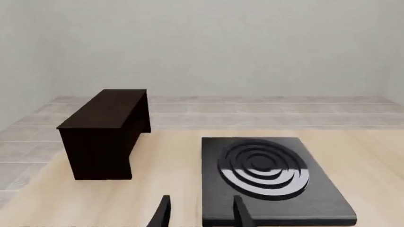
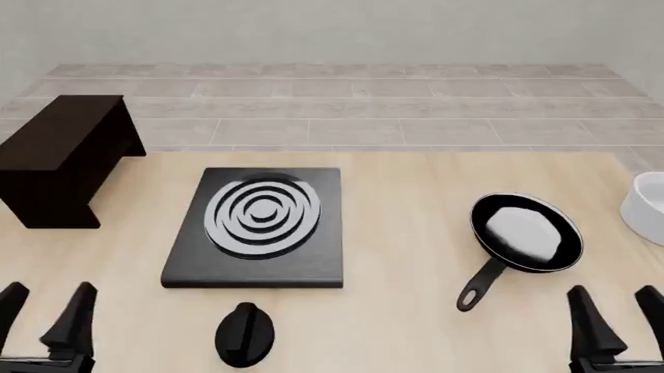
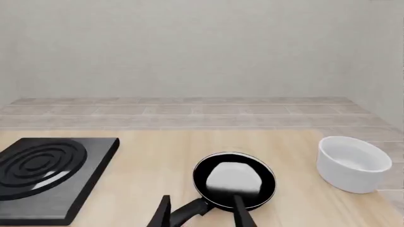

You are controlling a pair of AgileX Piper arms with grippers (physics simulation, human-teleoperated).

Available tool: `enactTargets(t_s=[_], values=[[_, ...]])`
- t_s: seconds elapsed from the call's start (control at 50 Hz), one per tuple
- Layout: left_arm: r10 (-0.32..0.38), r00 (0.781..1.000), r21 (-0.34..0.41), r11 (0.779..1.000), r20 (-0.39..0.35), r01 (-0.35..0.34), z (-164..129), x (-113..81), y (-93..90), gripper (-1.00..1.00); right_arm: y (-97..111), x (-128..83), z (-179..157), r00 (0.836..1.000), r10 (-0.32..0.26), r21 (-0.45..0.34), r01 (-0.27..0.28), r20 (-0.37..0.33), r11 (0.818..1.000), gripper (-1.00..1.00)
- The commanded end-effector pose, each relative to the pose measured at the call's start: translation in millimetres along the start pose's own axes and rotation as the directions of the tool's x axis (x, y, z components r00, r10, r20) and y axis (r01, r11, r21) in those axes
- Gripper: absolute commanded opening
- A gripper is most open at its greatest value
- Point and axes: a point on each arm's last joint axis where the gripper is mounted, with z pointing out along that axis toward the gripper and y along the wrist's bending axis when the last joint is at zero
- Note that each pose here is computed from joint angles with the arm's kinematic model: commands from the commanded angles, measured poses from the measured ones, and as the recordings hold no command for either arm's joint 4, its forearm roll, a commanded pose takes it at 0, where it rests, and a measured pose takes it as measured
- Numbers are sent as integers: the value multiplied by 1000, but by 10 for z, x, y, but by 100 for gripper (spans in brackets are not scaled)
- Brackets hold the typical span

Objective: Put the frying pan on top of the cabinet.

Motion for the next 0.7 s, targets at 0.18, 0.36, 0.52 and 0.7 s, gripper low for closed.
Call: enactTargets(t_s=[0.18,0.36,0.52,0.7], values=[[-1,1000,-53,999,-8,1,8,40,32,100,0,-2,-1,1000,-15,0,15,2,1000,100],[8,1000,23,1000,23,-8,89,-207,-15,100,2,-1,-1,1000,-20,-3,20,2,1000,100],[-20,998,151,988,56,11,281,-706,-124,100,2,-3,-1,1000,-25,-4,25,0,1000,100],[-31,999,301,953,24,22,649,-1087,-364,100,1,-6,-2,1000,-18,-2,18,2,1000,100]])
